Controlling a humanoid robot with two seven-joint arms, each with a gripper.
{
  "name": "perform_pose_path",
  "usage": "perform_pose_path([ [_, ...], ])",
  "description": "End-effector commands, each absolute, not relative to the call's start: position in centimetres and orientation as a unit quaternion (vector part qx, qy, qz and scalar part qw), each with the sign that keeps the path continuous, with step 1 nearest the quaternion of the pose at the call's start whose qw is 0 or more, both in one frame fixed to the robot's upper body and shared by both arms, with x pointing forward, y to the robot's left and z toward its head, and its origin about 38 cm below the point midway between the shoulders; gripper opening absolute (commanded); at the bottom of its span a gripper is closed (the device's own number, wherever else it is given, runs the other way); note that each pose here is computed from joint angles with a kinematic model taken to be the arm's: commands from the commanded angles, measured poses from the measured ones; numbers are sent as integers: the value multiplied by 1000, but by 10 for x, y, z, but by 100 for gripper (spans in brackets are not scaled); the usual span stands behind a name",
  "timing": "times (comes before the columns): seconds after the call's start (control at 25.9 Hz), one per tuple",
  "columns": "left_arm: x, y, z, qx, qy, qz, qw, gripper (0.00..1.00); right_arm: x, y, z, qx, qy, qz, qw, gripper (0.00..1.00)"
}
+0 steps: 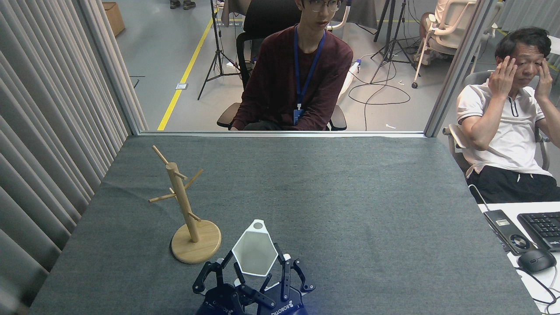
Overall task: Hang cup on storage rack
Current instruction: 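Bring both grippers together and grasp the cup with the left gripper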
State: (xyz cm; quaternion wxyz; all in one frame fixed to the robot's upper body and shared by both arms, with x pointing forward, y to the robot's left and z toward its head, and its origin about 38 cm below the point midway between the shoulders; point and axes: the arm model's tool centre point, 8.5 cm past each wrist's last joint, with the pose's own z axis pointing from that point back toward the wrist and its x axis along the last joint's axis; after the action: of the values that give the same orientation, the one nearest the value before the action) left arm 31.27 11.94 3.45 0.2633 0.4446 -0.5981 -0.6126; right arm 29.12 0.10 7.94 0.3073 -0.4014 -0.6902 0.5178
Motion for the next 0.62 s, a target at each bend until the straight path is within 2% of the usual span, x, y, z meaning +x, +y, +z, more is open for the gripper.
perform_pose_path([
  [0.0,313,119,37,446,-601,-609,263,99,284,7,78,-395,-694,522,301,58],
  [0.35,314,120,39,449,-602,-606,261,98,274,17,72,-385,-693,529,302,58],
  [0.39,314,119,40,449,-603,-606,261,90,273,16,71,-384,-693,530,303,58],
  [0.5,315,123,39,451,-597,-612,258,52,273,17,71,-383,-693,530,303,58],
  [0.58,316,124,39,451,-596,-613,257,42,273,17,71,-384,-693,530,302,58],
])
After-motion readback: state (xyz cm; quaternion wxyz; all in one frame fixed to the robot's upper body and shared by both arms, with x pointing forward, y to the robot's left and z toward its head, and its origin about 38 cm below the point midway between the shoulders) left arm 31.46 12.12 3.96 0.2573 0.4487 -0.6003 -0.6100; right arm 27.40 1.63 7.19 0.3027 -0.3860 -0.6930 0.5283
